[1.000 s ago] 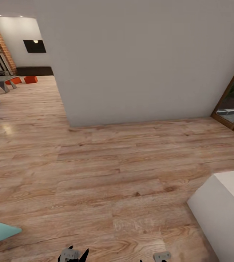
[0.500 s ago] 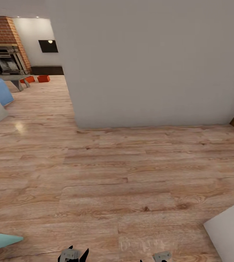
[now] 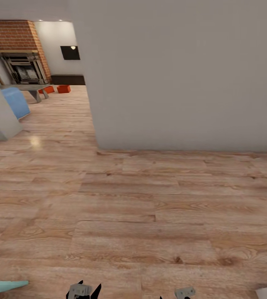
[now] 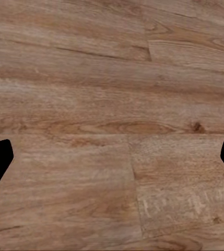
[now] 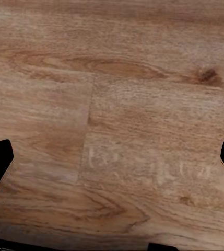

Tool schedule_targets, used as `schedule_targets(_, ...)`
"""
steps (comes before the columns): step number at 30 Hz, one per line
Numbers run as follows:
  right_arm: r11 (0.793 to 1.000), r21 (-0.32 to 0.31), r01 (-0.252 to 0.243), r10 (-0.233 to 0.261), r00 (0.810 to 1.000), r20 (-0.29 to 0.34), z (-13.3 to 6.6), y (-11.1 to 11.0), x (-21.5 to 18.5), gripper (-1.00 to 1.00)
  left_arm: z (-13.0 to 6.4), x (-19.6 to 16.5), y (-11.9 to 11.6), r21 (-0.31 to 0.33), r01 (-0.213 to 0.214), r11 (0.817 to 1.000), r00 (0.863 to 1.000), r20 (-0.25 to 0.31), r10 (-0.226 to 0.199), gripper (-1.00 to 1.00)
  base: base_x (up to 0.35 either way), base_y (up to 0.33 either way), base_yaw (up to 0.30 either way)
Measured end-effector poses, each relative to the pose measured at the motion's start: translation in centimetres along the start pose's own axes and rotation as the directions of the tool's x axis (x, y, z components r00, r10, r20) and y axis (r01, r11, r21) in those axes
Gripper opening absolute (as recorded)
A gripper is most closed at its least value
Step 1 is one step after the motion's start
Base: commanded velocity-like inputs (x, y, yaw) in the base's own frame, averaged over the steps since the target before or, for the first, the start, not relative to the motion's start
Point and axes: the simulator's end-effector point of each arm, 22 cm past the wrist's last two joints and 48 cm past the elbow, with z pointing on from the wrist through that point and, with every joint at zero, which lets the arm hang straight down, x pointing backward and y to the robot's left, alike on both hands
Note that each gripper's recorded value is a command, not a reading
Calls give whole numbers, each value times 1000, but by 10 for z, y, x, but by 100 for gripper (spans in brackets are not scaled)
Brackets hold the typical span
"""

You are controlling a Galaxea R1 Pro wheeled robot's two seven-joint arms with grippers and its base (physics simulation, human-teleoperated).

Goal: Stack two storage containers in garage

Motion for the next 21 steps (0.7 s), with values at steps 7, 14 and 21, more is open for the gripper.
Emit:
schedule_targets(7,1000,0,0,0,1000,0,0,0,0,100,0,0,0,0,0,1000,1000,0,0,100,338,0,20)
schedule_targets(14,1000,0,0,0,1000,0,0,0,0,100,0,0,0,0,0,1000,1000,0,0,100,338,0,2)
schedule_targets(21,1000,0,0,0,1000,0,0,0,0,100,0,0,0,0,0,1000,1000,0,0,100,338,0,0)
